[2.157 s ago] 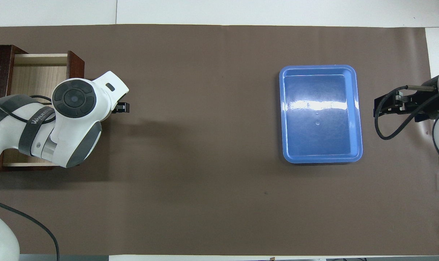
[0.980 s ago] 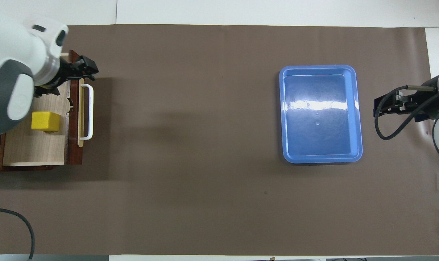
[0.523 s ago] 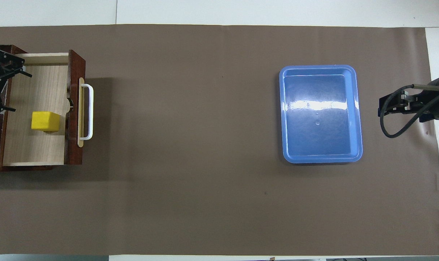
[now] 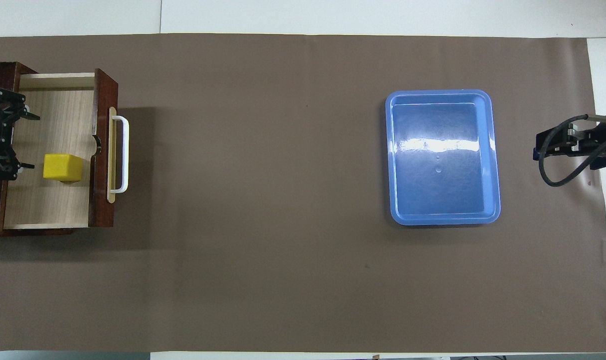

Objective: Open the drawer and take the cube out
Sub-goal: 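Grasp the yellow cube with the left gripper while the right gripper approaches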

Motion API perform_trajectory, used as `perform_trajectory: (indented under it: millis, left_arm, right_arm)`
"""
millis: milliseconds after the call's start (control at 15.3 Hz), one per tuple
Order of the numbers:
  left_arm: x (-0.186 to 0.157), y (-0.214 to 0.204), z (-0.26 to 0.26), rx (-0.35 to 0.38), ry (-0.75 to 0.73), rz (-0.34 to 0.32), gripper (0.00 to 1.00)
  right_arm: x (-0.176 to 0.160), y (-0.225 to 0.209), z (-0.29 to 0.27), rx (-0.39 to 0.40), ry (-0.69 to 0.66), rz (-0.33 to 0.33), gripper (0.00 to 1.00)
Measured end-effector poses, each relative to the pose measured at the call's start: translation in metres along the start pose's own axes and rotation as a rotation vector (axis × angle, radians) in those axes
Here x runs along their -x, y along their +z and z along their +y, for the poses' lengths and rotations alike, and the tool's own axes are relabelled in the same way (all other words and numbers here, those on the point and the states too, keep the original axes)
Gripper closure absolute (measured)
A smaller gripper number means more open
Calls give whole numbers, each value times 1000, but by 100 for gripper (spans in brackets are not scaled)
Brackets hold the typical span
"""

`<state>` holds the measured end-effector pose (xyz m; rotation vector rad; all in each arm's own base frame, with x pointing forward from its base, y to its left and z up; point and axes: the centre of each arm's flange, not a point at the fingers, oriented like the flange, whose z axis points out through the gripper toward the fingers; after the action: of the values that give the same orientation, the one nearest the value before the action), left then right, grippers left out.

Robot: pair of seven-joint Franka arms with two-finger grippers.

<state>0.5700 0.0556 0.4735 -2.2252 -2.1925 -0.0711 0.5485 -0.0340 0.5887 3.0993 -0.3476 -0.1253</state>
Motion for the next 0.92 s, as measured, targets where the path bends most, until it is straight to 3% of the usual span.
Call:
perform_trajectory:
  millis: [131,261,458,588,719,784,915]
  left_arm:
    - [-6,11,-4,6,-23,0,0]
    - [-6,25,-6,28,-63,1,0]
    - [-3,33,-6,47,-87,2,0]
    - [0,43,-10,42,-83,6,0]
    - [3,53,-13,43,-82,6,0]
    - [3,55,-14,42,-84,6,7]
    - [3,56,-14,43,-87,11,32]
  right_arm:
    - [-3,0,5,-5,91,15,0]
    - [-4,4,-15,-47,349,27,0]
    - [-13,22,-54,-152,645,-28,1]
    - [-22,41,-87,-218,834,-117,3]
    - [-31,61,-123,-284,1003,-257,3]
    - [-34,71,-140,-311,1053,-327,3]
    - [-37,88,-174,-373,1117,-443,3]
